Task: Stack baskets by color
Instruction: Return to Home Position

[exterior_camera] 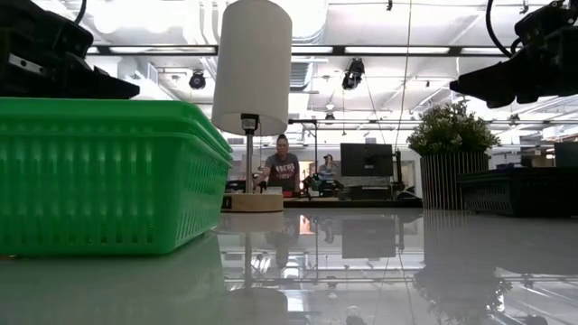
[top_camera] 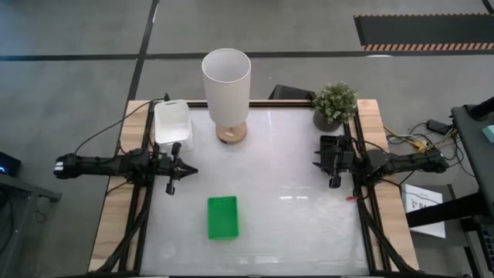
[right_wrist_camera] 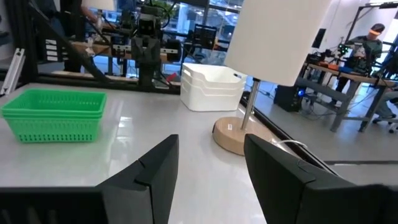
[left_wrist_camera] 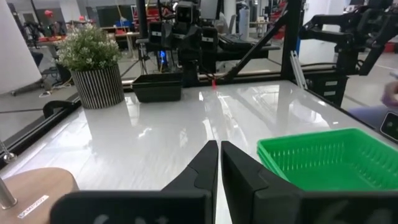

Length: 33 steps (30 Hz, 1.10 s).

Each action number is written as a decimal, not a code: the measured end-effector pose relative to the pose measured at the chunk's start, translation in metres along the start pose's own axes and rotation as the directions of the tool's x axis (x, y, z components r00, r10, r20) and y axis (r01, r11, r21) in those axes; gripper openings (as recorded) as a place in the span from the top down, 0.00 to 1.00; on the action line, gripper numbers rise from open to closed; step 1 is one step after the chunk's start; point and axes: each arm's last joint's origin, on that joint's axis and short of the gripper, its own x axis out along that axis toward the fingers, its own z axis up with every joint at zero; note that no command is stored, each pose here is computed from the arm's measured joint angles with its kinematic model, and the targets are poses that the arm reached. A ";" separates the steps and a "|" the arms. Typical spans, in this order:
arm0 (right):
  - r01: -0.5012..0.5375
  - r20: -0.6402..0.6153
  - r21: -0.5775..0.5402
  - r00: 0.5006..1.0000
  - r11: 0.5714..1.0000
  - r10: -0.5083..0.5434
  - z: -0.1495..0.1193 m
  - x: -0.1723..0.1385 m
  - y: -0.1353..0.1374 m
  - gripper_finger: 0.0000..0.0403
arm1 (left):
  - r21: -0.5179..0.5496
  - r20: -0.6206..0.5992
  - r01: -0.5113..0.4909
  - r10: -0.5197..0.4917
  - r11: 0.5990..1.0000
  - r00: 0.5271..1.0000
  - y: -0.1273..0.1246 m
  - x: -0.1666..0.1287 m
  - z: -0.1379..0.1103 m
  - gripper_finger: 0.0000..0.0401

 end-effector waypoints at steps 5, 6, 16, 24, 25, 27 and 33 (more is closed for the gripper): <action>0.000 0.000 0.000 1.000 1.000 0.000 0.000 0.000 0.000 0.56 | -0.001 -0.014 0.001 -0.001 1.000 1.000 0.000 0.001 -0.001 0.99; 0.000 0.000 0.000 1.000 1.000 0.000 0.000 0.000 0.000 0.56 | -0.001 -0.016 0.001 -0.001 1.000 1.000 0.000 0.001 -0.001 0.99; 0.000 -0.001 0.000 1.000 1.000 0.000 0.000 0.000 0.000 0.56 | -0.002 -0.039 0.002 -0.002 1.000 0.999 0.000 0.002 -0.003 0.99; 0.000 -0.001 0.000 1.000 1.000 0.000 0.000 0.000 0.000 0.56 | -0.003 -0.055 0.002 -0.003 1.000 0.998 0.000 0.003 -0.005 0.99; 0.000 -0.001 0.000 1.000 1.000 0.000 0.000 0.000 0.000 0.56 | -0.003 -0.057 0.003 -0.003 1.000 0.998 0.000 0.003 -0.005 0.99; 0.000 -0.001 0.000 1.000 1.000 0.000 0.000 0.000 0.000 0.56 | -0.003 -0.057 0.003 -0.003 1.000 0.998 0.000 0.004 -0.005 0.99; 0.000 -0.001 0.000 1.000 1.000 0.000 0.000 0.000 0.000 0.56 | -0.003 -0.054 0.002 -0.003 1.000 0.999 0.000 0.003 -0.005 0.99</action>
